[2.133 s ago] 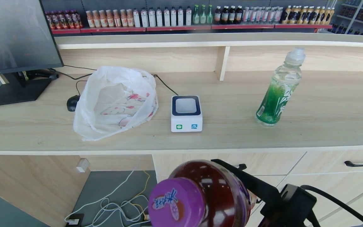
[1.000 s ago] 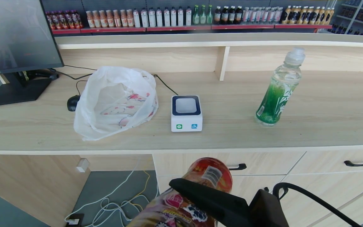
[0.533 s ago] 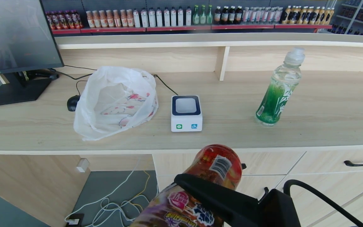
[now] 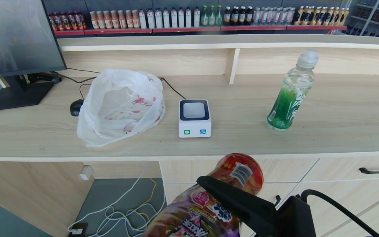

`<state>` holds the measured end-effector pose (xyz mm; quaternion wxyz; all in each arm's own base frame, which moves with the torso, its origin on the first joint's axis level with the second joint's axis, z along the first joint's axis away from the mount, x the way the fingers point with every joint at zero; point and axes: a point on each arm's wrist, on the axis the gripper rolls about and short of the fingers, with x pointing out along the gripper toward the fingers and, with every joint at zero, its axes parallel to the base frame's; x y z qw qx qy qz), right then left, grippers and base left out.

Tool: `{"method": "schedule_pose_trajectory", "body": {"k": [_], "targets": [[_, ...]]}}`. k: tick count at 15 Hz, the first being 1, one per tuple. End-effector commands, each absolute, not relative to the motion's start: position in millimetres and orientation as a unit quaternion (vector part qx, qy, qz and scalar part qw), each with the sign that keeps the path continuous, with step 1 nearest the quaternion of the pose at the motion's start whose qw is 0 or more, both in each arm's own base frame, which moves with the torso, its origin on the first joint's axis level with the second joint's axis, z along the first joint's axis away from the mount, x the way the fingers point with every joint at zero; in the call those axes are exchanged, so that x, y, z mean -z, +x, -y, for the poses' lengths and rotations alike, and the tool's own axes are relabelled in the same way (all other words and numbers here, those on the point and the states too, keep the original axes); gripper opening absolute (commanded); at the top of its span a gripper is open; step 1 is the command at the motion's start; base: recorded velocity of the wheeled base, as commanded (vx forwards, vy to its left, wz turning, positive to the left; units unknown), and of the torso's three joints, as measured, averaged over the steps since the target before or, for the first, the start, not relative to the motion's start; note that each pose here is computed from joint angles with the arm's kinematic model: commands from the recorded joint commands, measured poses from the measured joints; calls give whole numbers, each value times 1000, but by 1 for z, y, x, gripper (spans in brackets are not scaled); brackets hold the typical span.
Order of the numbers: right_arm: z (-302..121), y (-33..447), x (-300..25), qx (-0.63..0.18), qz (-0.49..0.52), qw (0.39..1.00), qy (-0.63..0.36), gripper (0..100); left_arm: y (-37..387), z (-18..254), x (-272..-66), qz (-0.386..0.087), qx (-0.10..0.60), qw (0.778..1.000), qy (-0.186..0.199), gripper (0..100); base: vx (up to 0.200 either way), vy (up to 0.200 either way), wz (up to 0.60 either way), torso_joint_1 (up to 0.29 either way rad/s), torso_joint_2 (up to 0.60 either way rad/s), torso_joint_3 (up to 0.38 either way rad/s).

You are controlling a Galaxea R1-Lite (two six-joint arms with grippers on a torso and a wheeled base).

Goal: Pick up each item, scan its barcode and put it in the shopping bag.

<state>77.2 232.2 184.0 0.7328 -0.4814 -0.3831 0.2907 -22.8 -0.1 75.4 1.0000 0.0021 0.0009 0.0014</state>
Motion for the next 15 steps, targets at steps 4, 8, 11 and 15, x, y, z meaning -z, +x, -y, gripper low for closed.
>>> {"method": "schedule_pose_trajectory", "body": {"k": [4,8,11,15], "targets": [[-230,77,-184,-291,383,733,-481,0,-23,0,-75,-1,-2,1000,2,100,0,0,0,0,0,0],[-227,75,-186,-291,385,734,-478,0,-23,0,-75,-1,-2,1000,2,100,0,0,0,0,0,0],[-227,75,-186,-290,386,734,-478,0,-23,0,-75,-1,-1,1000,2,100,0,0,0,0,0,0],[-227,75,-186,-293,384,738,-472,0,-23,0,-75,-1,-1,1000,2,100,0,0,0,0,0,0]]}}
